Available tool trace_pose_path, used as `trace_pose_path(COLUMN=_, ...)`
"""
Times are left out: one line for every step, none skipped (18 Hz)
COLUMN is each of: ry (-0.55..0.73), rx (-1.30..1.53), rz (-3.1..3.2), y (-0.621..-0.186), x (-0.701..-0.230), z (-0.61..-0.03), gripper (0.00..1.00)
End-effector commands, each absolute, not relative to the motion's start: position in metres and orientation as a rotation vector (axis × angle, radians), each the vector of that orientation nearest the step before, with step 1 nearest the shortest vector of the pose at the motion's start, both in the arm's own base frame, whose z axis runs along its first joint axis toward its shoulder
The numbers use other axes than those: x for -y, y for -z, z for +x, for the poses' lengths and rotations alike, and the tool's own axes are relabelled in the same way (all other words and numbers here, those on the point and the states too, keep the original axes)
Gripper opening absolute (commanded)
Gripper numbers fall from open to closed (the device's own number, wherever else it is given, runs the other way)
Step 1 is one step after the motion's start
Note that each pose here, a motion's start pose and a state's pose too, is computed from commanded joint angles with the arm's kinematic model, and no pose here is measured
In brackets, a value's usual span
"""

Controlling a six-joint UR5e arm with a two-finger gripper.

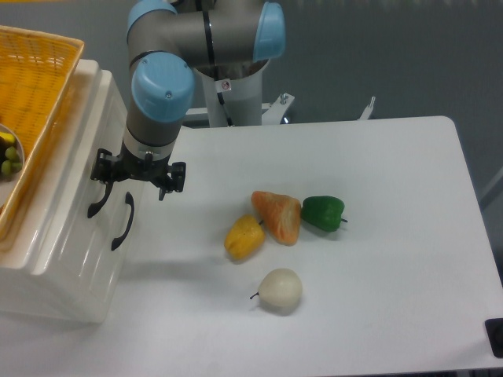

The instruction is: Slide open the top white drawer

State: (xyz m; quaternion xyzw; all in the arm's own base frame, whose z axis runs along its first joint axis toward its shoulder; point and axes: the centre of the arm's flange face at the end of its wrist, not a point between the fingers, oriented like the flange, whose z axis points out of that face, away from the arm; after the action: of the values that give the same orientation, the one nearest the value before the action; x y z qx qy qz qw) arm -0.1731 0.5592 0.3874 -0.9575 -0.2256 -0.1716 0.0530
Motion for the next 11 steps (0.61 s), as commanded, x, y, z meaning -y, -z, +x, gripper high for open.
trace_pose_path(ry=0.523, rx=0.684, rz=-2.912, y=-0.3873, x=-0.5593, z=-0.1722, gripper=1.00)
trace_pose_path(ry=0.522, rx=0.685, rz=-2.914, y=-0.3871, x=-0.5591, z=-0.1722, gripper=1.00)
trace_pose_path(ry=0.522, rx=0.685, rz=-2.914, y=-0.3871, x=-0.5591, z=-0.1722, gripper=1.00)
trace_pose_path(ry=0.521, rx=0.685, rz=-2.913, y=-0.3879, x=-0.5588, z=-0.1720, gripper=1.00)
trace_pose_path(ry=0.522, rx=0.683, rz=-2.915, y=-0.3872, x=-0.5588, z=-0.1710, gripper=1.00)
trace_pose_path(ry=0.522, rx=0.681, rz=-2.916, y=-0.3872, x=-0.5591, z=-0.1702, gripper=1.00)
trace_pose_path(ry=0.522, rx=0.675, rz=-2.920, y=-0.3870, x=-0.5597, z=-0.1676, gripper=1.00)
trace_pose_path(ry=0.520, rx=0.671, rz=-2.923, y=-0.3870, x=-0.5596, z=-0.1657, gripper=1.00)
trace_pose_path(ry=0.518, rx=0.671, rz=-2.924, y=-0.3870, x=-0.5595, z=-0.1658, gripper=1.00)
trace_pose_path(ry=0.516, rx=0.674, rz=-2.924, y=-0.3869, x=-0.5594, z=-0.1659, gripper=1.00)
trace_pose_path(ry=0.515, rx=0.673, rz=-2.923, y=-0.3879, x=-0.5586, z=-0.1654, gripper=1.00)
